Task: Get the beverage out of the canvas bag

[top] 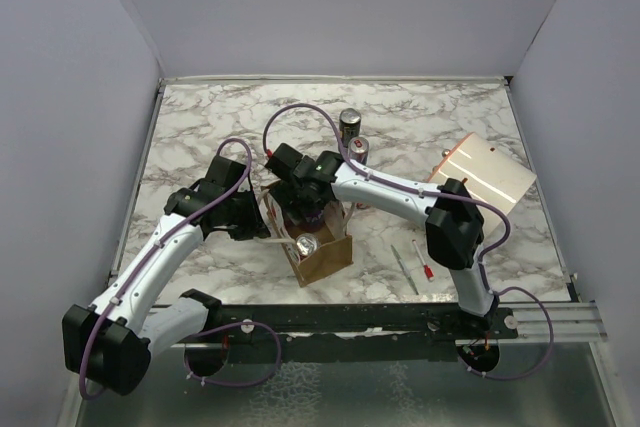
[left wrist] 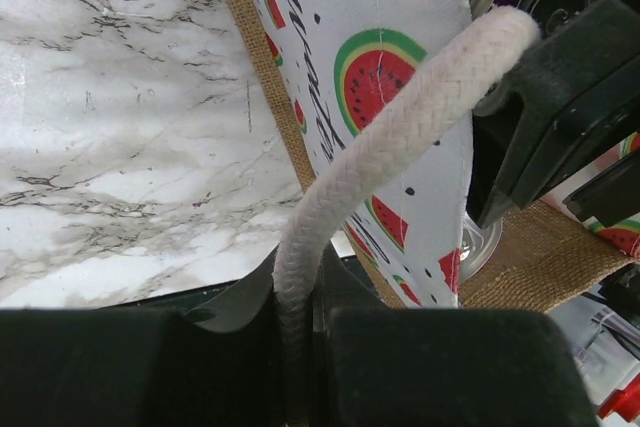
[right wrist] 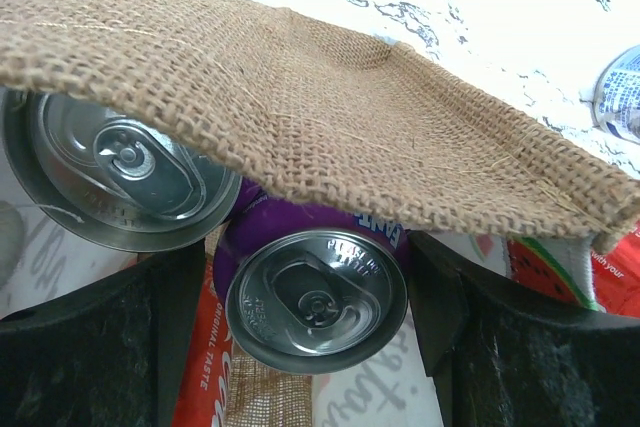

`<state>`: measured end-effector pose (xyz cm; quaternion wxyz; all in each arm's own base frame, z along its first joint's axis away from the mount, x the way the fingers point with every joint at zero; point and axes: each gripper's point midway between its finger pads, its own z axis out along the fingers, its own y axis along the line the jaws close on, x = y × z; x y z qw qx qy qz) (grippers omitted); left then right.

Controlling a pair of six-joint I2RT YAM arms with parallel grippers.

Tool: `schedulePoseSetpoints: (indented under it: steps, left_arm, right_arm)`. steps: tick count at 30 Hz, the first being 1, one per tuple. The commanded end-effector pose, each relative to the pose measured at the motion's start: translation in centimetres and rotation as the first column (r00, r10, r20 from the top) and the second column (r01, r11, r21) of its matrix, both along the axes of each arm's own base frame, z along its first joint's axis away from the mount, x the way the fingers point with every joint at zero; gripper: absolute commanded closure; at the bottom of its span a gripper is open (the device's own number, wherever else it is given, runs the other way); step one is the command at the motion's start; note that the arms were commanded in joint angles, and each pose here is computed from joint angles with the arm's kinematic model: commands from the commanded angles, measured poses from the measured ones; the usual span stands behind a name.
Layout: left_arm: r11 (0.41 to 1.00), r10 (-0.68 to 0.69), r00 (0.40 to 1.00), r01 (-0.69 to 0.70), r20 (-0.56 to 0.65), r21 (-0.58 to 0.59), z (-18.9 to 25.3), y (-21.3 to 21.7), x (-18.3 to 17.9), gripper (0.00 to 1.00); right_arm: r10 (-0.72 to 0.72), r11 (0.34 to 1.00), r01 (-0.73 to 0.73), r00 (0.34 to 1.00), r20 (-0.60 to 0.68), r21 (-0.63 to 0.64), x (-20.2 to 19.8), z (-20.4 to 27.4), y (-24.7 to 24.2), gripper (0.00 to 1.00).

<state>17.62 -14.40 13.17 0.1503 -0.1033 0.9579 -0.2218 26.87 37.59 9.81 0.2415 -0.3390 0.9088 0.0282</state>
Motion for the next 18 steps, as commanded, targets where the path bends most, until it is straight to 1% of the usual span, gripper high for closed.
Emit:
schedulePoseSetpoints:
  steps: [1, 9, 14, 18]
  left_arm:
    - [1.000, 0.004, 1.000, -0.004, 0.016, 0.002, 0.3, -0.1, 0.5, 1.00]
    - [1.000, 0.003, 1.000, -0.003, 0.015, 0.001, 0.3, -0.1, 0.6, 1.00]
    - [1.000, 0.006, 1.000, -0.006, 0.018, -0.002, 0.4, -0.1, 0.6, 1.00]
    - [1.000, 0.014, 1.000, -0.014, 0.022, -0.009, 0.5, -0.1, 0.5, 1.00]
  right_arm:
    - [0.012, 1.000, -0.011, 1.000, 0.014, -0.013, 0.7, -1.7, 0.6, 0.21]
    - [0.016, 0.999, -0.016, 1.000, -0.004, -0.036, 0.4, -3.5, 0.1, 0.22]
    - [0.016, 0.999, -0.017, 1.000, -0.015, -0.045, 0.1, -4.2, -0.3, 0.19]
    - [0.017, 0.999, -0.018, 1.000, -0.015, -0.041, 0.1, -4.2, -0.3, 0.21]
